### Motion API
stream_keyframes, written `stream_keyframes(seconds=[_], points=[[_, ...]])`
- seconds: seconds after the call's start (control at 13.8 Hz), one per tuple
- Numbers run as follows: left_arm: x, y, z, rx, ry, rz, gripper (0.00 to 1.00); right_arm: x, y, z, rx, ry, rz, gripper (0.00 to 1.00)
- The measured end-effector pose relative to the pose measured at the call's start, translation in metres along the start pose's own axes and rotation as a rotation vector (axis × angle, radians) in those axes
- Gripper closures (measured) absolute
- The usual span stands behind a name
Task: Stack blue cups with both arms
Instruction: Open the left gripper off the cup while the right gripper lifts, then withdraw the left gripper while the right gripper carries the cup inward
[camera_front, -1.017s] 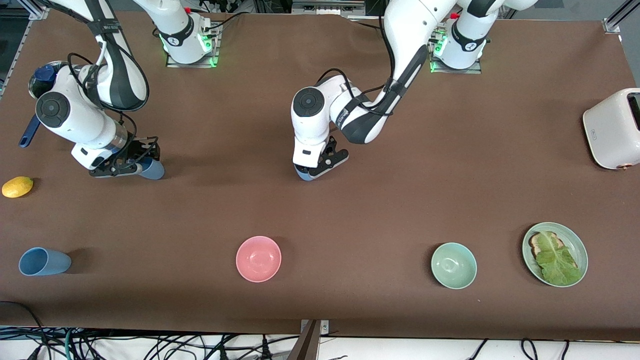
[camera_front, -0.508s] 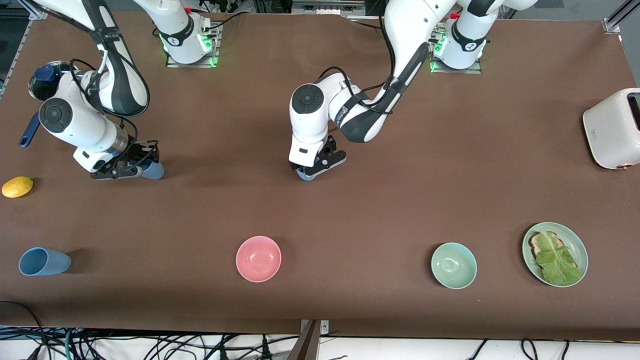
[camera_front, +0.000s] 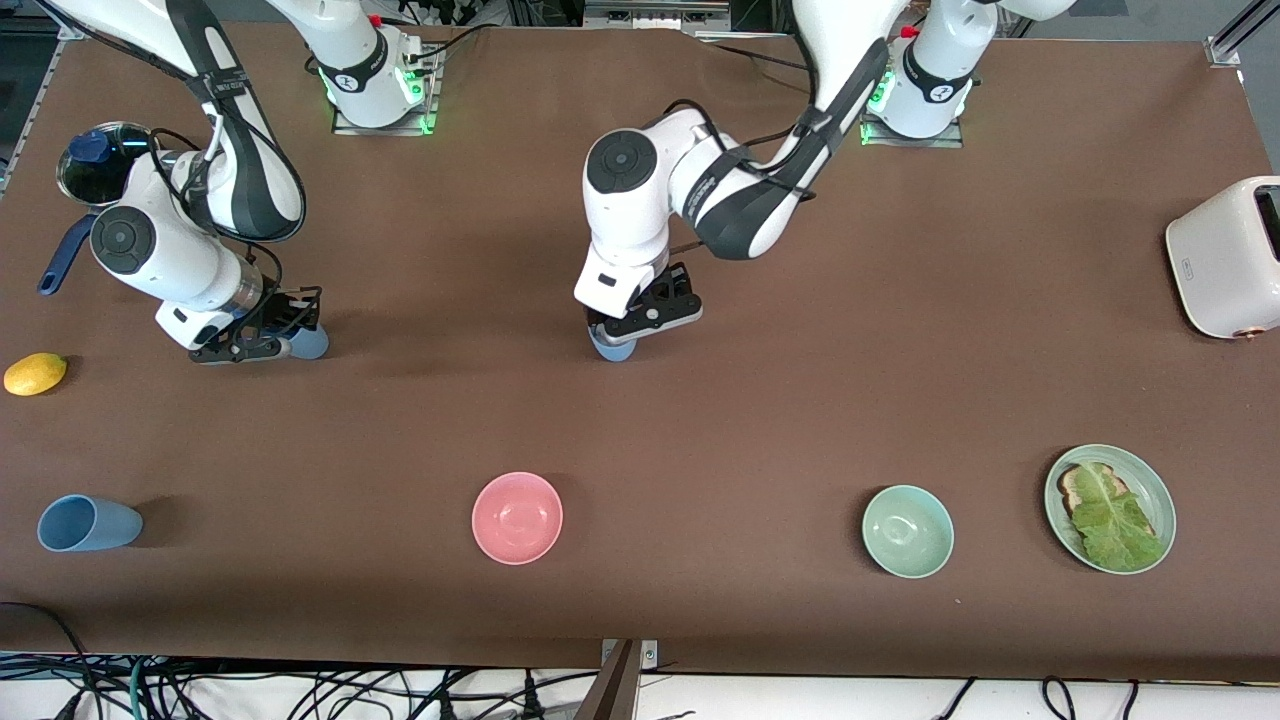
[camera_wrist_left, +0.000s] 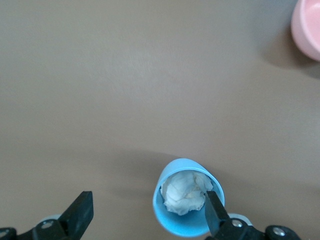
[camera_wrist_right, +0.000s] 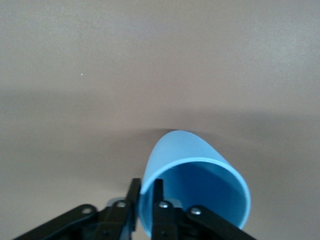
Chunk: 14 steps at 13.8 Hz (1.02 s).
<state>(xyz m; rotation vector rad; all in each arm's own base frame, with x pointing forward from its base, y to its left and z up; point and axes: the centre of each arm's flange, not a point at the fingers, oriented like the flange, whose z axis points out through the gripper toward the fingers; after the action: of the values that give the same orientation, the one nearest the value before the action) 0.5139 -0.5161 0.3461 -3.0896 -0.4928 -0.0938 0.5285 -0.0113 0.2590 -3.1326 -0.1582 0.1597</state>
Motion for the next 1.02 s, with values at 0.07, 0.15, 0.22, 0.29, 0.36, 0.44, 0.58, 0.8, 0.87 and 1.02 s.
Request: stream_keyframes(seconds=[0.07,0.15,0.22,0.29,0.36,0.44,0.58,0.8,0.87,1.02], points=[[0.005,-0.005,-0.014,0.003,0.003,0.013,0.01,0.000,0.000,0.000,0.000,0.000,0.000,0.86],[0.009,-0.010,-0.027,0.007,0.004,0.025,0.00,0.000,0.000,0.000,0.000,0.000,0.000,0.91],[0.011,-0.015,-0.040,0.014,0.004,0.040,0.00,0.000,0.000,0.000,0.000,0.000,0.000,0.95],[0.014,-0.021,-0.053,0.021,0.003,0.054,0.00,0.000,0.000,0.000,0.000,0.001,0.001,0.95],[0.018,-0.027,-0.067,0.022,-0.001,0.066,0.00,0.000,0.000,-0.001,0.000,0.002,0.001,0.95],[0.021,-0.033,-0.080,0.016,-0.011,0.078,0.00,0.001,0.000,-0.003,-0.001,0.008,0.000,0.95],[0.029,-0.046,-0.101,0.016,-0.020,0.091,0.00,0.004,0.001,-0.015,-0.003,0.033,0.000,0.95],[0.048,-0.068,-0.118,0.045,-0.037,0.141,0.00,0.011,0.001,-0.050,-0.003,0.046,-0.002,0.95],[0.058,-0.077,-0.129,0.050,-0.041,0.160,0.00,0.018,0.001,-0.068,-0.002,0.039,-0.003,0.95],[0.076,-0.098,-0.155,0.072,-0.058,0.184,0.00,0.031,-0.003,-0.105,0.001,0.027,-0.012,0.95]])
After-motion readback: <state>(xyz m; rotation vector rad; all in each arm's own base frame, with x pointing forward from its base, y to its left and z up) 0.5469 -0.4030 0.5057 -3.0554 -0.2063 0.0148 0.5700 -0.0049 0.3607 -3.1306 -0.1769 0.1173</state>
